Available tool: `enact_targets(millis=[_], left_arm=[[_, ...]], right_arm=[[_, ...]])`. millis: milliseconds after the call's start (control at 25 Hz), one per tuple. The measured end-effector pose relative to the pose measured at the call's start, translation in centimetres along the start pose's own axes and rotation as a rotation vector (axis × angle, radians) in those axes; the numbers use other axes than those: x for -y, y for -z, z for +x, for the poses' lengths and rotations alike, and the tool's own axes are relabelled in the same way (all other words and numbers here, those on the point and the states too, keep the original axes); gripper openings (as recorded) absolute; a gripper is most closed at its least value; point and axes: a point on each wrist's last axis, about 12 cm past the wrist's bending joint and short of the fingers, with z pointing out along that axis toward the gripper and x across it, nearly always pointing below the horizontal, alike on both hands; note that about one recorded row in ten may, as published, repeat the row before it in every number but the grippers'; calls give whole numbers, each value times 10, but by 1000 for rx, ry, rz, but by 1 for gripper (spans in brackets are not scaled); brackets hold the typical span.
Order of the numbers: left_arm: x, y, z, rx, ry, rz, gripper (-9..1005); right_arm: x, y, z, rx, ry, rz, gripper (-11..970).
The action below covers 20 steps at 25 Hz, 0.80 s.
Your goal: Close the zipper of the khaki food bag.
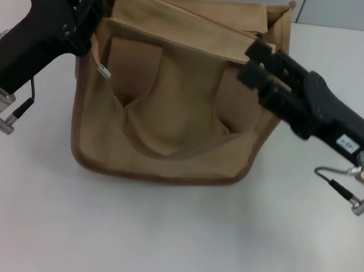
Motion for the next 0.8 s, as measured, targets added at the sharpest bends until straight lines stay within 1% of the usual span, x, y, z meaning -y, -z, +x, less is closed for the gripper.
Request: enact_targets(millis=[40, 120, 240, 360, 440, 520, 560, 640, 680, 800], left_arm=[[1, 0, 1, 0, 5, -3, 38], [2, -1, 2, 4, 14, -5, 38], [2, -3, 3, 9, 20, 0, 38], [3, -6, 3, 10, 20, 10, 38], [3, -8, 3, 13, 25, 15, 38], [4, -10, 3, 16, 28, 18, 38], [4, -11, 3, 18, 29, 20, 38], [4, -13, 3, 19, 27, 24, 38], [4, -13, 3, 20, 24, 26, 38], [5, -15, 5, 23, 11, 25, 38]], right_arm=[[2, -3, -3, 10, -43, -3, 685], [6, -10, -10, 48, -186, -3, 685], [12, -19, -22, 113, -464, -15, 685], [18, -32, -35, 148, -720, -52, 685], [23, -41, -40, 151, -891, -64, 685], [29, -51, -42, 142, -1064, -49, 685], [32, -56, -42, 135, -1133, -35, 685], [37, -64, -40, 114, -1225, -2, 685], [38, -67, -38, 101, -1249, 14, 685], [40, -73, -33, 57, -1271, 56, 685]])
